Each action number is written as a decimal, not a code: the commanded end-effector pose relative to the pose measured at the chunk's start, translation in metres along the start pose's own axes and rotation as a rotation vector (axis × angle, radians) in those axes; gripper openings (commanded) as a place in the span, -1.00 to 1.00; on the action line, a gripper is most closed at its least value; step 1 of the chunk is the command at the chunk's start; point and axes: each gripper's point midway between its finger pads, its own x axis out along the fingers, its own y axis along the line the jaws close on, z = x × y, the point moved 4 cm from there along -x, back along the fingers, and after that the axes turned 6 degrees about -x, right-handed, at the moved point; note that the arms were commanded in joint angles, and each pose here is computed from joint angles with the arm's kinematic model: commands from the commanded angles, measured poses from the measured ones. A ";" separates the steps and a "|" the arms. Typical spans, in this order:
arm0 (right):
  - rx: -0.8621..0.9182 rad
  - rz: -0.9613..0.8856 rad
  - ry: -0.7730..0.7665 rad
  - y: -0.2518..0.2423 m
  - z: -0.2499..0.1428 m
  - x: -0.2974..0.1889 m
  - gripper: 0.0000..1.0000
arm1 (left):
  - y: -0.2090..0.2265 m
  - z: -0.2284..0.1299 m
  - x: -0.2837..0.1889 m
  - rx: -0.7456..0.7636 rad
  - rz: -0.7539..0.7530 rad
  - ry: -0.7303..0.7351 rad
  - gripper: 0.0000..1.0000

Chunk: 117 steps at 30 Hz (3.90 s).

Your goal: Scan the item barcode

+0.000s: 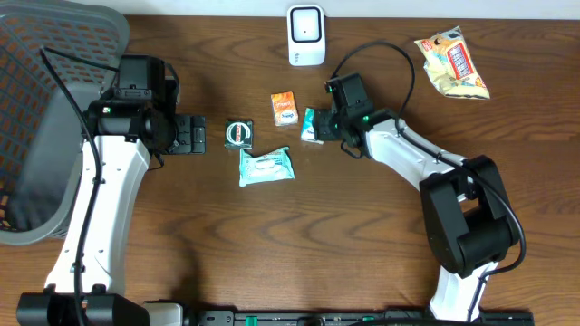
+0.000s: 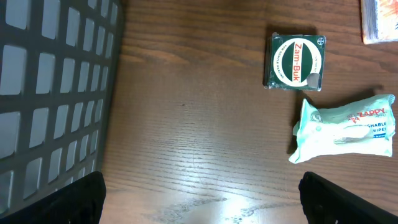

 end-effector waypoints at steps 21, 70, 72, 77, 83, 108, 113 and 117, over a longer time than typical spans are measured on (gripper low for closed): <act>0.095 0.173 0.112 -0.009 -0.034 0.027 -0.55 | 0.001 -0.002 0.003 0.008 0.010 0.012 0.95; -0.153 0.037 0.069 -0.056 0.046 -0.073 0.28 | 0.001 -0.002 0.003 0.007 0.010 0.012 0.95; -0.166 0.038 0.063 -0.051 0.046 -0.070 0.28 | 0.001 -0.002 0.003 0.008 0.010 0.012 0.96; -0.174 0.048 0.057 -0.044 0.047 -0.059 0.39 | 0.001 -0.002 0.003 0.007 0.010 0.012 0.95; -0.181 0.057 0.065 -0.040 0.044 -0.054 0.93 | 0.001 -0.002 0.003 0.008 0.010 0.012 0.96; -0.165 0.103 0.188 -0.049 0.006 0.019 0.64 | 0.001 -0.002 0.003 0.008 0.010 0.012 0.95; -0.161 0.104 0.211 -0.051 -0.001 0.027 0.60 | 0.001 -0.002 0.003 0.008 0.010 0.012 0.96; -0.155 0.119 0.228 -0.051 -0.006 0.031 0.03 | 0.001 -0.002 0.003 0.008 0.010 0.012 0.95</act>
